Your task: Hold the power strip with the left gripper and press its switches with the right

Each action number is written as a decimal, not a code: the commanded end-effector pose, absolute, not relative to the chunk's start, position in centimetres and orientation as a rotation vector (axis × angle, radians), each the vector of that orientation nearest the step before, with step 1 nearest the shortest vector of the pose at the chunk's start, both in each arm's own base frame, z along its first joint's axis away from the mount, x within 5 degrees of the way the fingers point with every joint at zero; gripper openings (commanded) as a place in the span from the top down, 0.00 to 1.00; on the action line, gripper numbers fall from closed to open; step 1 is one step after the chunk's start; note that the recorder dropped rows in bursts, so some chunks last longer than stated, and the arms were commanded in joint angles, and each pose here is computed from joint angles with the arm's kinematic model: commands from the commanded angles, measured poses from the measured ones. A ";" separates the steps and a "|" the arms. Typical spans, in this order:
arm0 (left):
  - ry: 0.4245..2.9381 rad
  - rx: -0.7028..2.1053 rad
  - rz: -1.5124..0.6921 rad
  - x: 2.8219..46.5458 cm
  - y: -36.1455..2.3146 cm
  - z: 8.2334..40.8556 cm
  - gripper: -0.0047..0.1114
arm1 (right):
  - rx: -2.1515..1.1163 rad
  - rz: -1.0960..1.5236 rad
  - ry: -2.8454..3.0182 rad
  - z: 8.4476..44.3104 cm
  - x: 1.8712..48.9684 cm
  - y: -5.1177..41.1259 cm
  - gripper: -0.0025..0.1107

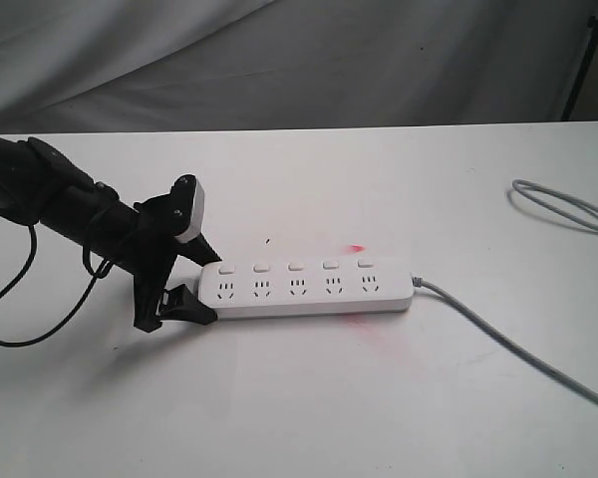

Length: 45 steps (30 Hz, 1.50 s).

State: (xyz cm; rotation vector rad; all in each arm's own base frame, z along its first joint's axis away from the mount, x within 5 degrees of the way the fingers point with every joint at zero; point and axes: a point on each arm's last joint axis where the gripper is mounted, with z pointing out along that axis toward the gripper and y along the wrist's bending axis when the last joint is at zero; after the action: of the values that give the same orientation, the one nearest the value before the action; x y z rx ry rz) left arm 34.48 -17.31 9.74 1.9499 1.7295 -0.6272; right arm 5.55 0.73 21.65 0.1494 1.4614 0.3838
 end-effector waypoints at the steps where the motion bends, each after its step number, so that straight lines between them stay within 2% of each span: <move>1: 1.720 1.957 -0.622 34.5 -17.5 9.9 0.36 | 0.237 0.440 1.250 23.3 5.2 0.1 0.98; 7: 1.720 1.957 -0.622 34.5 -17.5 9.9 0.36 | 0.257 0.458 1.166 24.0 5.0 -0.1 0.98; 11: 1.720 1.957 -0.622 34.5 -17.5 9.9 0.36 | 0.217 0.467 1.359 24.6 4.9 0.6 0.98; 19: 1.720 1.957 -0.622 34.5 -17.5 9.9 0.36 | -0.212 0.212 1.834 30.3 6.8 2.1 0.98; 22: 1.720 1.957 -0.622 34.5 -17.5 9.9 0.36 | -0.462 0.258 1.966 32.3 8.5 3.6 0.98; 28: 1.720 1.957 -0.622 34.5 -17.5 9.9 0.36 | -0.739 0.460 2.054 35.2 13.5 6.2 0.98; 36: 1.720 1.957 -0.622 34.5 -17.5 9.9 0.36 | -0.937 0.437 2.089 35.5 21.0 7.4 0.98; 45: 1.720 1.957 -0.622 34.5 -17.5 9.9 0.36 | -1.114 0.548 2.065 32.5 26.9 9.0 0.98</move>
State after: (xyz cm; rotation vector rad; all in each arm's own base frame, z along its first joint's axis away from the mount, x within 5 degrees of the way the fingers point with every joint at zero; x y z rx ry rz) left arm 34.48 -17.31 9.74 1.9499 1.7295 -0.6272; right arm 25.88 8.55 32.93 -1.0713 2.1210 0.4959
